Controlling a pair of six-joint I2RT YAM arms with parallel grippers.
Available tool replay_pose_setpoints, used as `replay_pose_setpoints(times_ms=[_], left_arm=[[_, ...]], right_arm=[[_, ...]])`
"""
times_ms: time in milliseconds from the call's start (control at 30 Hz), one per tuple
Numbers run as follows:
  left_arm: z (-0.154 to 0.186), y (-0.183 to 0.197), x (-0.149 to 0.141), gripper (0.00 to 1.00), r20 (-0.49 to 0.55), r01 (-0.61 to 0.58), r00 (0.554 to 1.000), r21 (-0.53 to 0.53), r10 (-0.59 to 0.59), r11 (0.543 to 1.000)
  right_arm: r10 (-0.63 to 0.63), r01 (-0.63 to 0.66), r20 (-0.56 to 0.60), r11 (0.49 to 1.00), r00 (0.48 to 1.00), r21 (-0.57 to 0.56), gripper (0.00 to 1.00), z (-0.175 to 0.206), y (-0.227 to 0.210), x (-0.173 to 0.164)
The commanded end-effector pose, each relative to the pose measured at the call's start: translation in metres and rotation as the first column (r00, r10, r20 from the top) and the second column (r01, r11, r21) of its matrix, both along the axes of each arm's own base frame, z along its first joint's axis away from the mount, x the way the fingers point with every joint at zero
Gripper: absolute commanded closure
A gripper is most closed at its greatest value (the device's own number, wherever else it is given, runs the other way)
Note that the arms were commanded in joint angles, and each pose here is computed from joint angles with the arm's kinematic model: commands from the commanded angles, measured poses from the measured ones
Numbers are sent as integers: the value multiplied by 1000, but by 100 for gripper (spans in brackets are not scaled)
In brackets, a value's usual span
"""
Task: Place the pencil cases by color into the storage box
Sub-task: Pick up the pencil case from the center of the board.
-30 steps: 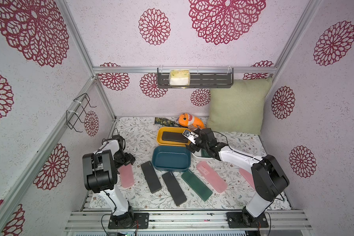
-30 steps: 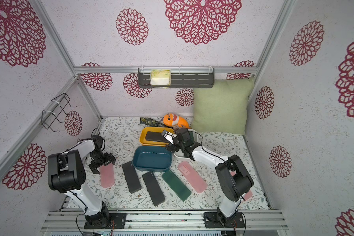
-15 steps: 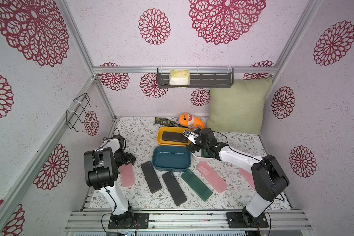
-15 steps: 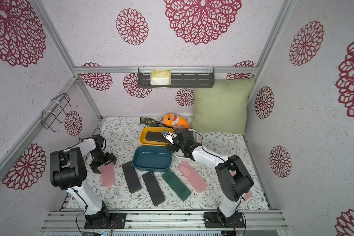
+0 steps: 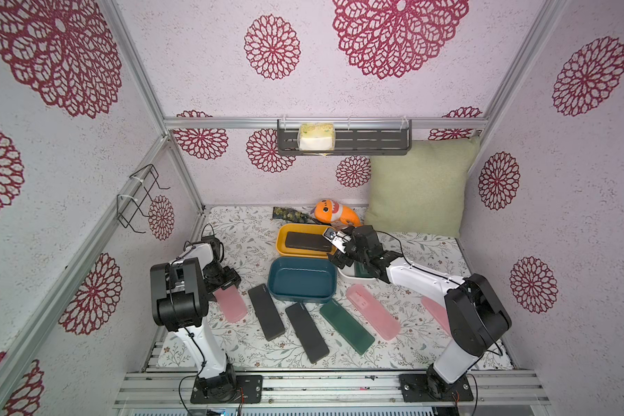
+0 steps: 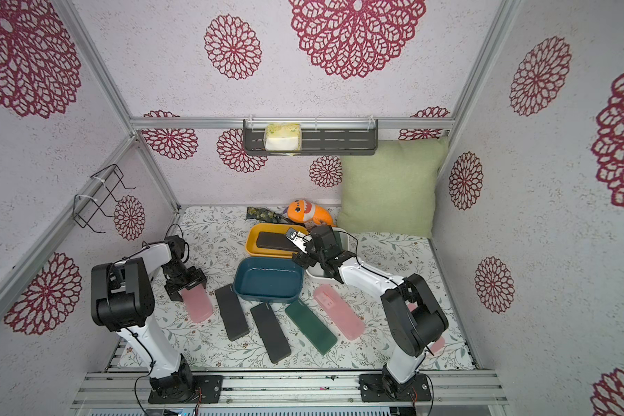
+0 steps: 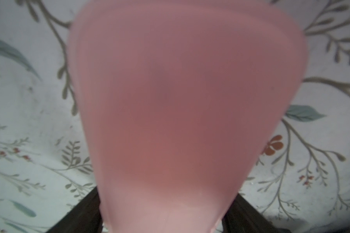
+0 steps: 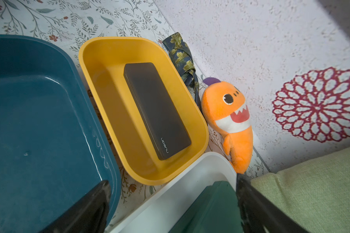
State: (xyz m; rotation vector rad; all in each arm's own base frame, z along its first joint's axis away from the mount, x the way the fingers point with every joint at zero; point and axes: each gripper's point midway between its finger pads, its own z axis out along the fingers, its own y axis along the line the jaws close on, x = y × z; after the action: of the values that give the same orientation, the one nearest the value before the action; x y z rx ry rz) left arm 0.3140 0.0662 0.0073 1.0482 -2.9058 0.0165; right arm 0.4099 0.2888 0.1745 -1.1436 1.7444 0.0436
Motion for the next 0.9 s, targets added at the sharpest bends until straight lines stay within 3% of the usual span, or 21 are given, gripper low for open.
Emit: replay_pose_setpoints(times_ms=[0, 300, 867], left_arm=[[-15, -3, 25, 24, 68, 12, 998, 7, -12, 1000], [5, 5, 31, 35, 112, -40, 993, 55, 34, 998], [121, -11, 46, 39, 332, -120, 939, 70, 90, 990]], right_arm=[[-22, 19, 46, 998, 999, 58, 1, 29, -3, 1], [-27, 22, 58, 996, 998, 86, 1, 41, -4, 0], [-44, 36, 47, 986, 998, 164, 1, 57, -7, -4]])
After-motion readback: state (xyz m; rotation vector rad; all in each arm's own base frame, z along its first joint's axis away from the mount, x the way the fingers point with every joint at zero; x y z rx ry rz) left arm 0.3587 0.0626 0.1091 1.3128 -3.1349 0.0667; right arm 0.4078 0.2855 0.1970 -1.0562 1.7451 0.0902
